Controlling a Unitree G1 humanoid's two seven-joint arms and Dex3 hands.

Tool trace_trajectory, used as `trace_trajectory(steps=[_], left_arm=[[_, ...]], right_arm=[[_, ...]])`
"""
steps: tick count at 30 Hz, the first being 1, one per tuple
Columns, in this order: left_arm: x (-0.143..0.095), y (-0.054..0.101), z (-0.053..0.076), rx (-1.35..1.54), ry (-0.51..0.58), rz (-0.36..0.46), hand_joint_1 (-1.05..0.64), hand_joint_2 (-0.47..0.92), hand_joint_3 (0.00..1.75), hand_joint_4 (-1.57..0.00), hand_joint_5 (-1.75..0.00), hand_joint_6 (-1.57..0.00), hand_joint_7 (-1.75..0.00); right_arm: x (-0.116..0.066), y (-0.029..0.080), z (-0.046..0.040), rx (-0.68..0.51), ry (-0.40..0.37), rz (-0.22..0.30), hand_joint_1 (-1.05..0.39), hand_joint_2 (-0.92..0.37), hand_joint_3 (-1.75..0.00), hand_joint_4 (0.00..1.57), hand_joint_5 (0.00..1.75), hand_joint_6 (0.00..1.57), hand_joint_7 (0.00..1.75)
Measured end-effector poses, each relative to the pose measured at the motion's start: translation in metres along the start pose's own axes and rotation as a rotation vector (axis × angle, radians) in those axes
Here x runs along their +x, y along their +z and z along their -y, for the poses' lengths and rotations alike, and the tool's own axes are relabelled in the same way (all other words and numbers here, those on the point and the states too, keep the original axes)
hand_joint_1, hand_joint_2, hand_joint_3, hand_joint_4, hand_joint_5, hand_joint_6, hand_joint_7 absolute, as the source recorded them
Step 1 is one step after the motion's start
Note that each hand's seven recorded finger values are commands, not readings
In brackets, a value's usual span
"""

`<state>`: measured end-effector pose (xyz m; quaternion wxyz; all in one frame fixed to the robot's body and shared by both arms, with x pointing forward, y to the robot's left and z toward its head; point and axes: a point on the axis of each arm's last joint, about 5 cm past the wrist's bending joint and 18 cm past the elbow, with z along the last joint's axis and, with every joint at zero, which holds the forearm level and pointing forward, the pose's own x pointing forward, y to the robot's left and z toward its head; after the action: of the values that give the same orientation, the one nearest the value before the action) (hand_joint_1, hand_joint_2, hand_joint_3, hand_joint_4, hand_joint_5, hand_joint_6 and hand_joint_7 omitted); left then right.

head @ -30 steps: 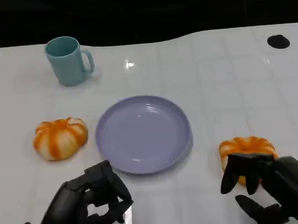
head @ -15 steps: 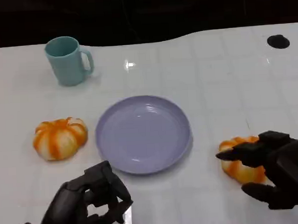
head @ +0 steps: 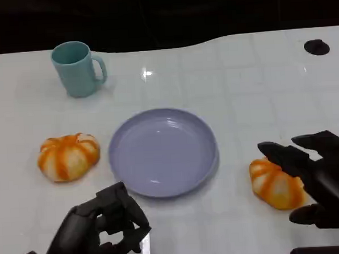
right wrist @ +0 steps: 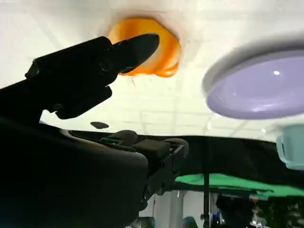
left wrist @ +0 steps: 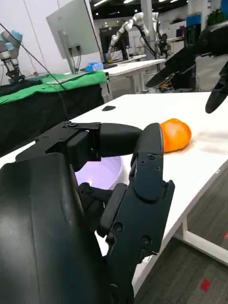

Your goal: Grasp the bread from the table and place it into the plate.

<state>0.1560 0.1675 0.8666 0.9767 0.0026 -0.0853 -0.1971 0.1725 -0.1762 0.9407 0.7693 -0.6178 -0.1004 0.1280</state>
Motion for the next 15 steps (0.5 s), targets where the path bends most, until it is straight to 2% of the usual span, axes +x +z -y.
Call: trace_trajectory(steps=[4,11,15], left_arm=[[0.0,0.0,0.001,-0.002,0.0,0.001,-0.52,0.92,0.32,-0.67,-1.75,-0.58,-1.58],[-0.001,0.0,0.002,-0.005,0.001,0.0,-0.53,0.92,0.32,-0.68,-1.75,-0.59,-1.58],[-0.001,0.0,0.002,-0.006,0.001,0.001,-0.54,0.92,0.32,-0.68,-1.75,-0.59,-1.57]], right_arm=[[0.007,0.001,-0.0019,-0.027,0.02,0.01,-0.55,-0.78,0.0,0.0,0.45,0.22,0.01],[0.024,-0.002,-0.0201,-0.073,0.115,0.006,-0.56,-0.81,-0.01,0.0,0.48,0.23,0.01],[0.035,-0.005,-0.0284,-0.09,0.159,-0.016,-0.56,-0.82,-0.01,0.01,0.48,0.23,0.01]])
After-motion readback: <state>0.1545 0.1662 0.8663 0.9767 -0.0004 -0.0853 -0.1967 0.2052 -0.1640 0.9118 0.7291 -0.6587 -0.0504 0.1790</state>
